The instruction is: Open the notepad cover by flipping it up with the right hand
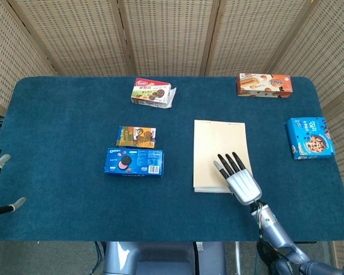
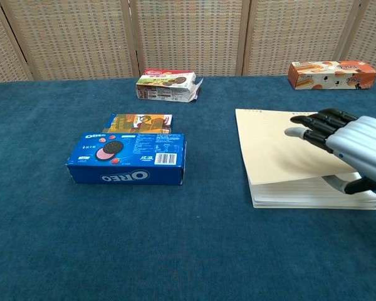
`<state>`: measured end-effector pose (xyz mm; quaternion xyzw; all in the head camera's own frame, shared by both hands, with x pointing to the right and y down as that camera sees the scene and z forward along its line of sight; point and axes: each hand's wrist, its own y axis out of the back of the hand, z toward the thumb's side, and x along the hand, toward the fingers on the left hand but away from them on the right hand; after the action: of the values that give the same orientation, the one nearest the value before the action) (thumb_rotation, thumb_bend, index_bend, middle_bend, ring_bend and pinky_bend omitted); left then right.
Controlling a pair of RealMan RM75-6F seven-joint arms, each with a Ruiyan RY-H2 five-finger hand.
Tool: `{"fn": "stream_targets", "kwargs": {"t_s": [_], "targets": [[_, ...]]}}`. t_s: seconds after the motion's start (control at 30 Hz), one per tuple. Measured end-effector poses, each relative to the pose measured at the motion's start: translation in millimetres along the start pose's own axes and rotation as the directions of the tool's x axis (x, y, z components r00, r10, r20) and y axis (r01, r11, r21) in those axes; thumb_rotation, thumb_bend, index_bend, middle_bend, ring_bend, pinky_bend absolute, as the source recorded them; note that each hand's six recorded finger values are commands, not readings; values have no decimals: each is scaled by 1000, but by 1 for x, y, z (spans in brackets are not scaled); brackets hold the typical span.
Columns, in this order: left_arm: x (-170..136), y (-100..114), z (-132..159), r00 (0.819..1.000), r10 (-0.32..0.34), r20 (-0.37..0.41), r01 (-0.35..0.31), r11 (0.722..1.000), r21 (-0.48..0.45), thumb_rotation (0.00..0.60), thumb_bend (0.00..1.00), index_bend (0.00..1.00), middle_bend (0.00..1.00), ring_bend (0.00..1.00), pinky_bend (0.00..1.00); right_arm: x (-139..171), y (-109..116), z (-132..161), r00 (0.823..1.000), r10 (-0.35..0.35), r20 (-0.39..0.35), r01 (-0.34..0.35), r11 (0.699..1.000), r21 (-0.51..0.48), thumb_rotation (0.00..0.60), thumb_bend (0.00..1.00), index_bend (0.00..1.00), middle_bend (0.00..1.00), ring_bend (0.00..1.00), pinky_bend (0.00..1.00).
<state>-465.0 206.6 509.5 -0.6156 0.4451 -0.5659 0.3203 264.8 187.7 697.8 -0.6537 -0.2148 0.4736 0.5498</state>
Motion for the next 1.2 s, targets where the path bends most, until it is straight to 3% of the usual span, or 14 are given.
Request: {"fn": "stream_targets", "kwargs": {"t_s": [0.27, 0.33, 0.4, 0.47, 0.57, 0.73, 1.2], "targets": [[2, 1, -1, 1000, -2, -4, 2, 1000, -5, 600, 0, 0, 0, 0, 0, -34, 4, 2, 1000, -2, -10, 3, 1000, 25, 600, 543, 18, 17, 3, 0], [2, 1, -1, 1000, -2, -5, 2, 1000, -9, 600, 0, 0, 0, 0, 0, -38, 5, 2, 1000, -2, -4, 2, 1000, 26, 600, 543, 130, 129, 73, 0], [2, 2, -2, 1000, 0, -8, 0, 1000, -12, 600, 0, 0, 0, 0, 0, -40, 7, 3, 1000, -7, -4, 7, 1000, 19, 600, 548, 347, 352, 249, 12], [2, 2, -3, 1000, -1, -9, 1, 1000, -12, 600, 0, 0, 0, 0, 0, -39, 8, 3, 1000, -18, -8, 18, 1000, 10, 600, 571, 486, 497, 381, 52], [3, 2, -2, 1000, -2, -6, 2, 1000, -12, 600, 0, 0, 0, 0, 0, -38, 11, 3, 999, -41, -13, 41, 999, -12, 600, 662, 618, 619, 499, 116], [2, 2, -2, 1000, -2, -6, 2, 1000, -13, 600, 0, 0, 0, 0, 0, -34, 13, -4, 997, -74, -14, 74, 997, -37, 600, 672, 650, 643, 523, 147], [-1, 2, -1, 1000, -1, 3, 1, 1000, -16, 600, 0, 0, 0, 0, 0, -16, 26, -25, 999, -44, -21, 41, 990, -137, 600, 672, 654, 646, 523, 195]]}}
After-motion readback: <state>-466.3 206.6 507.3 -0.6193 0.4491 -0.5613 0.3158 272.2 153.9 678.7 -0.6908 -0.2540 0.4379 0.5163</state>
